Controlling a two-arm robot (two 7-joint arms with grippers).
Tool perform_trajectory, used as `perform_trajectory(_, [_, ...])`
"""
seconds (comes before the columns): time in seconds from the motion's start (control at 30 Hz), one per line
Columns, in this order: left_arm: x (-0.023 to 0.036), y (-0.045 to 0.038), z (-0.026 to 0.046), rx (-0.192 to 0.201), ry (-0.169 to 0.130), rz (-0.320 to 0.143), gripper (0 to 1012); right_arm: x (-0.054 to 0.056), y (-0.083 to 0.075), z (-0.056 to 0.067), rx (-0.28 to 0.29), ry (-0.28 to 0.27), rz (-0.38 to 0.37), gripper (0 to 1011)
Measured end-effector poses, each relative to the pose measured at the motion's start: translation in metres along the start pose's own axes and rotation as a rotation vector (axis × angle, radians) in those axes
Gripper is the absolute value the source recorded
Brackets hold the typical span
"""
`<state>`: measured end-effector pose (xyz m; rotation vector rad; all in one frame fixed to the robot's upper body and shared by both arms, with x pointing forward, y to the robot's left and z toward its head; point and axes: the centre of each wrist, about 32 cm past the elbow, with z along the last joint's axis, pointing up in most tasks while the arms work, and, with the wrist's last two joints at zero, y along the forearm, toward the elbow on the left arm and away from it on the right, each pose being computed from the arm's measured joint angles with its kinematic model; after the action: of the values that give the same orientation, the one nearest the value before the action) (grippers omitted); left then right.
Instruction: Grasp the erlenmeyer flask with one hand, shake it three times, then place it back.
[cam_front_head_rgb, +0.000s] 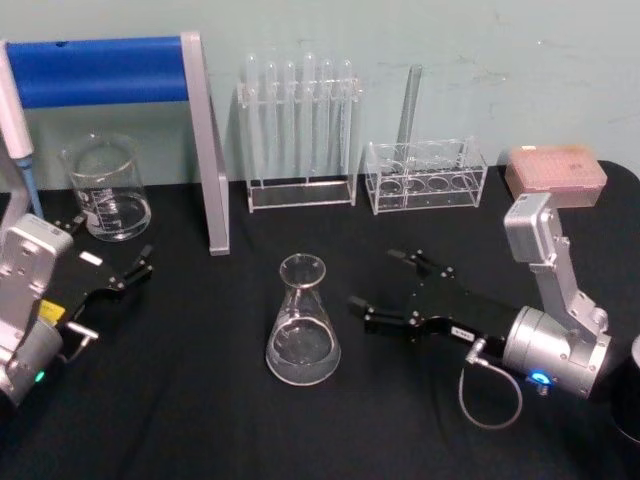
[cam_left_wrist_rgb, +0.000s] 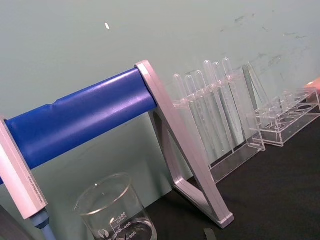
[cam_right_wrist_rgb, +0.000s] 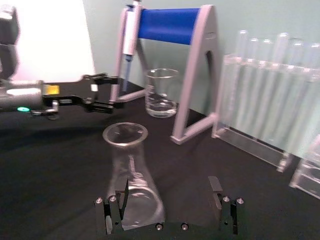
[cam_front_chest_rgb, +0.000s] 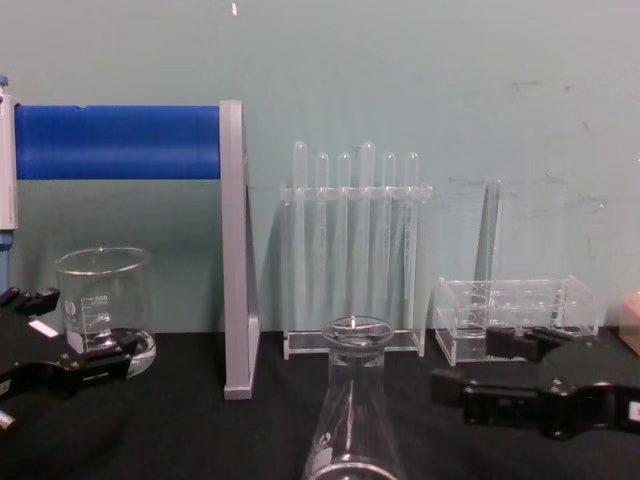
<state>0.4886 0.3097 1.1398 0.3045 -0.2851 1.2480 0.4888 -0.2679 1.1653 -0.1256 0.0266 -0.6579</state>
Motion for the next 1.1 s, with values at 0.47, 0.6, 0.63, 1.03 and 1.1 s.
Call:
perform_trajectory(0.47, [0.0000,0.0000,0.0000,0.000,0.000,0.000,1001,-0.005,0.019,0.002,0.001,0.016,0.100,1000])
perform_trajectory(0.6, [0.0000,0.0000,0.0000,0.000,0.000,0.000,1001,-0.004,0.023,0.002,-0.001,0.013,0.112,1000])
perform_trajectory(0.63, [0.0000,0.0000,0.0000,0.000,0.000,0.000,1001,-0.004,0.025,0.002,-0.002,0.010,0.119,1000])
perform_trajectory(1.03, [0.0000,0.0000,0.0000,0.000,0.000,0.000,1001,-0.001,0.039,0.004,-0.001,-0.016,0.138,1000])
perform_trajectory(1.1, [0.0000,0.0000,0.0000,0.000,0.000,0.000,1001,0.000,0.042,0.004,0.000,-0.019,0.142,1000])
